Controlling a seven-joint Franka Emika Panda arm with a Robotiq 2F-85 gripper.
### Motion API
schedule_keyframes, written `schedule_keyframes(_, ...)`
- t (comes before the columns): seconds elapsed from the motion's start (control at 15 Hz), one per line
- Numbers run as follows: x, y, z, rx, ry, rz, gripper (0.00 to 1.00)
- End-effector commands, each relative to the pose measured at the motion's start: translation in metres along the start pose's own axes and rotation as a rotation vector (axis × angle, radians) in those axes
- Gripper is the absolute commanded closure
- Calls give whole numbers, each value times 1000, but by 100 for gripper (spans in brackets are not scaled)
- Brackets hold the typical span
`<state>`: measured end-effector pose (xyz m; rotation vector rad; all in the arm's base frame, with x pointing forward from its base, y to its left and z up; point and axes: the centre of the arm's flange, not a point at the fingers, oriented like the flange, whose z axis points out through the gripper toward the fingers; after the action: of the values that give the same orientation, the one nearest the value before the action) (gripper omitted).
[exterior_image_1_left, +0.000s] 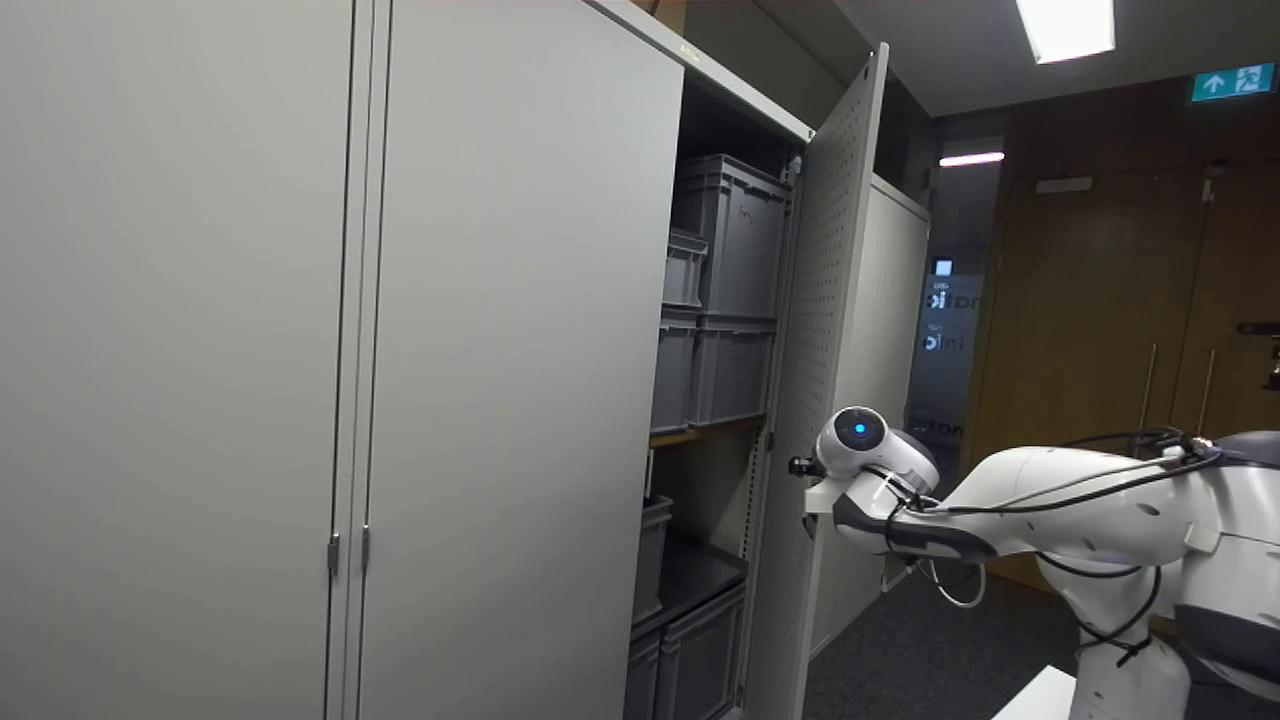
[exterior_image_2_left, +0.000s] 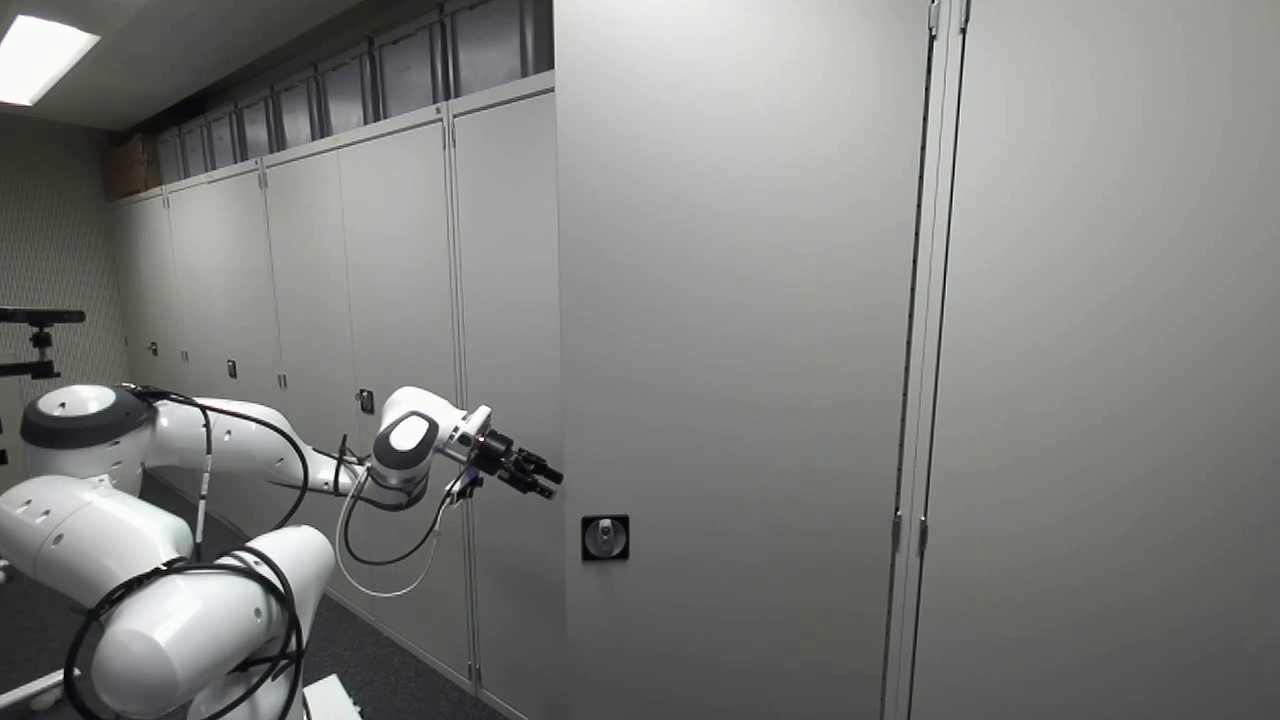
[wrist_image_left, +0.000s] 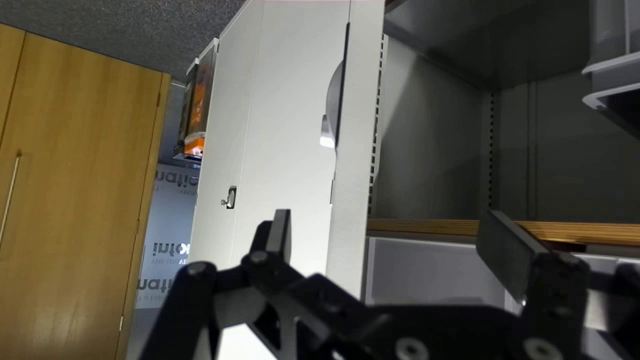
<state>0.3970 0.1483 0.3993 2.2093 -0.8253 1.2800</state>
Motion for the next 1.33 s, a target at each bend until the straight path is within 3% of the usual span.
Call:
schedule_keyframes(0.0, 6, -12, -5, 36, 10, -38, 0)
schedule_keyframes(0.4, 8, -44, -8, 46, 14, -55, 0)
schedule_keyframes(1.27, 24, -132, 14, -14, 19, -50, 0)
